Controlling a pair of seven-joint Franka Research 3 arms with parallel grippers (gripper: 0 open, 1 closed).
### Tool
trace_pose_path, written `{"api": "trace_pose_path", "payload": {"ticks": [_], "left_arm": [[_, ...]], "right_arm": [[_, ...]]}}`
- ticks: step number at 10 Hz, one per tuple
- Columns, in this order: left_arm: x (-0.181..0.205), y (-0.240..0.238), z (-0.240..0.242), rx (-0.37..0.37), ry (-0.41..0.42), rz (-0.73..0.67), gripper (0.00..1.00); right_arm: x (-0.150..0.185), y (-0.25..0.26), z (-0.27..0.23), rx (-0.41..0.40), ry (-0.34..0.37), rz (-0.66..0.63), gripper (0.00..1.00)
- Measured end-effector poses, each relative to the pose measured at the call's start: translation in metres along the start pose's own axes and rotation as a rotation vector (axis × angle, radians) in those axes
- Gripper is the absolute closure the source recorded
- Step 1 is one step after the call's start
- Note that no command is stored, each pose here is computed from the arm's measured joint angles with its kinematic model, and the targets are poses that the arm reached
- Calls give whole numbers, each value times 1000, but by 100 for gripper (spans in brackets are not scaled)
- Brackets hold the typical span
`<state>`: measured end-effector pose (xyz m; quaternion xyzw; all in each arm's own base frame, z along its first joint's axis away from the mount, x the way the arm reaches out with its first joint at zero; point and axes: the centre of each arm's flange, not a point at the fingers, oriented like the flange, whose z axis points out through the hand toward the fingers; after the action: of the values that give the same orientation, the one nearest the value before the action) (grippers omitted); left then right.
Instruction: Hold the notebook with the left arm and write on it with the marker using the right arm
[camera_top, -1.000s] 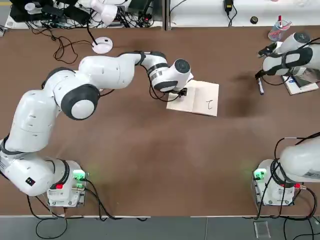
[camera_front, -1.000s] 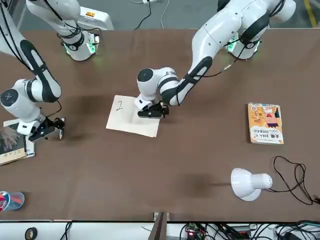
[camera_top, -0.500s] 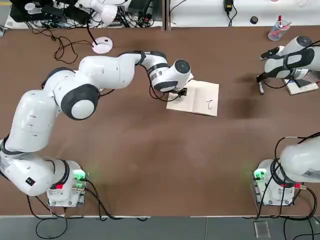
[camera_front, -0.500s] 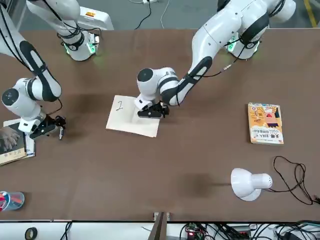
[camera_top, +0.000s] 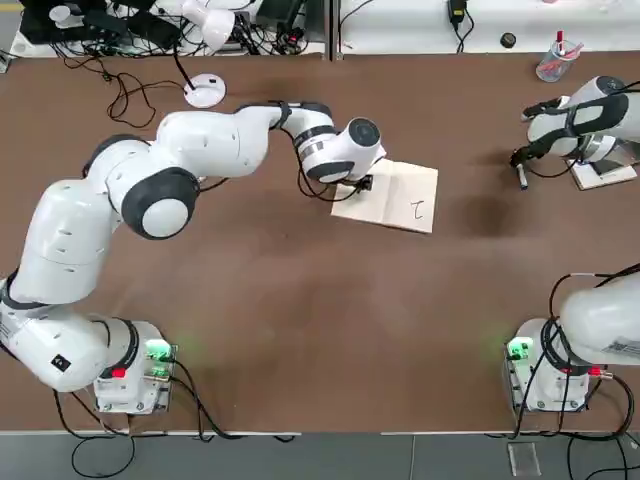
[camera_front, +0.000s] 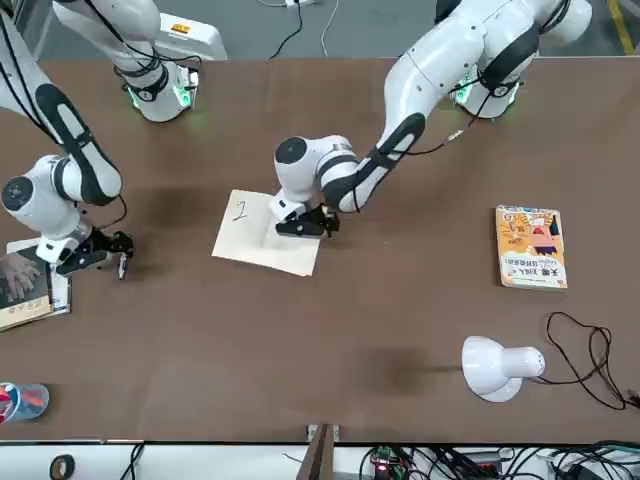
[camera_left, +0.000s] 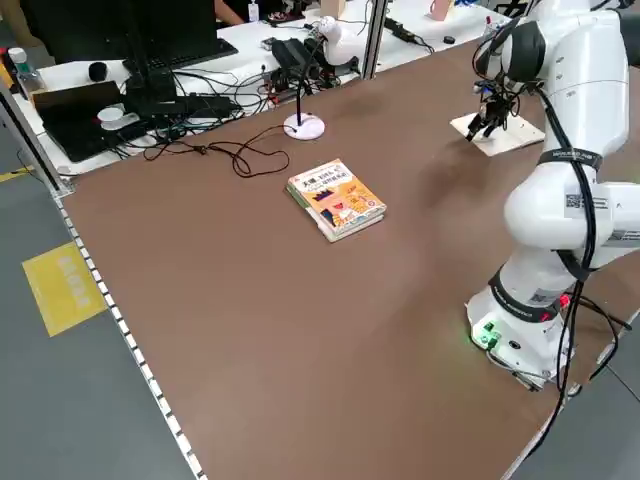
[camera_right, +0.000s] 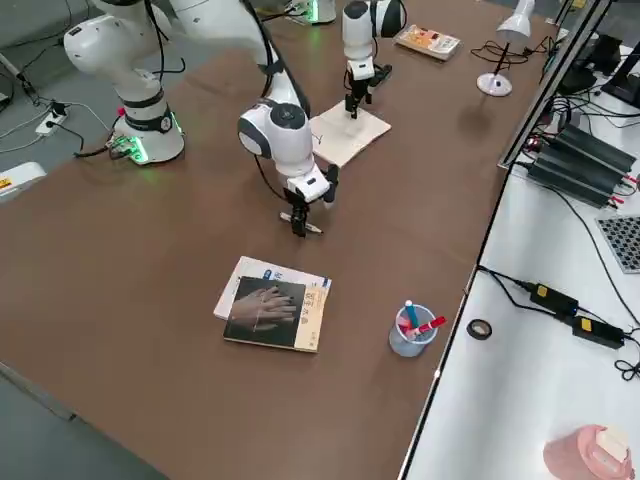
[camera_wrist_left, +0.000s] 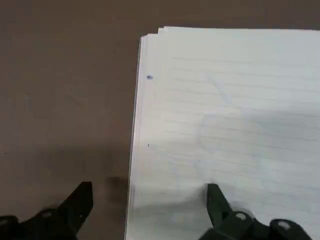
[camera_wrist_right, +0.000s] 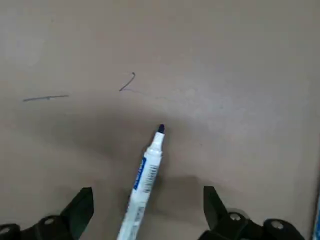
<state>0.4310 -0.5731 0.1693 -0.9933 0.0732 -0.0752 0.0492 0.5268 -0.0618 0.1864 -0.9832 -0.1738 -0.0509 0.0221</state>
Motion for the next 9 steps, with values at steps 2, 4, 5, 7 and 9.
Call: {"api": "trace_pose_path", "payload": {"ticks": [2, 4, 5, 7, 9], "left_arm": [[0, 0, 0, 0, 1, 8, 0], [1, 0, 0, -1, 1, 14, 0], [1, -1, 0, -1, 1, 15, 0], [1, -1, 0, 0, 1, 17, 0], [1, -1, 0, 0, 1, 19, 0]], "right_arm": [[0, -2, 2, 5, -5, -5, 3], [-1, -4, 4, 7, -8, -28, 4], [-1, -4, 5, 8, -9, -34, 4], [-1, -4, 6, 9, -10, -42, 5], [-1, -4, 6, 9, -10, -43, 5]]}}
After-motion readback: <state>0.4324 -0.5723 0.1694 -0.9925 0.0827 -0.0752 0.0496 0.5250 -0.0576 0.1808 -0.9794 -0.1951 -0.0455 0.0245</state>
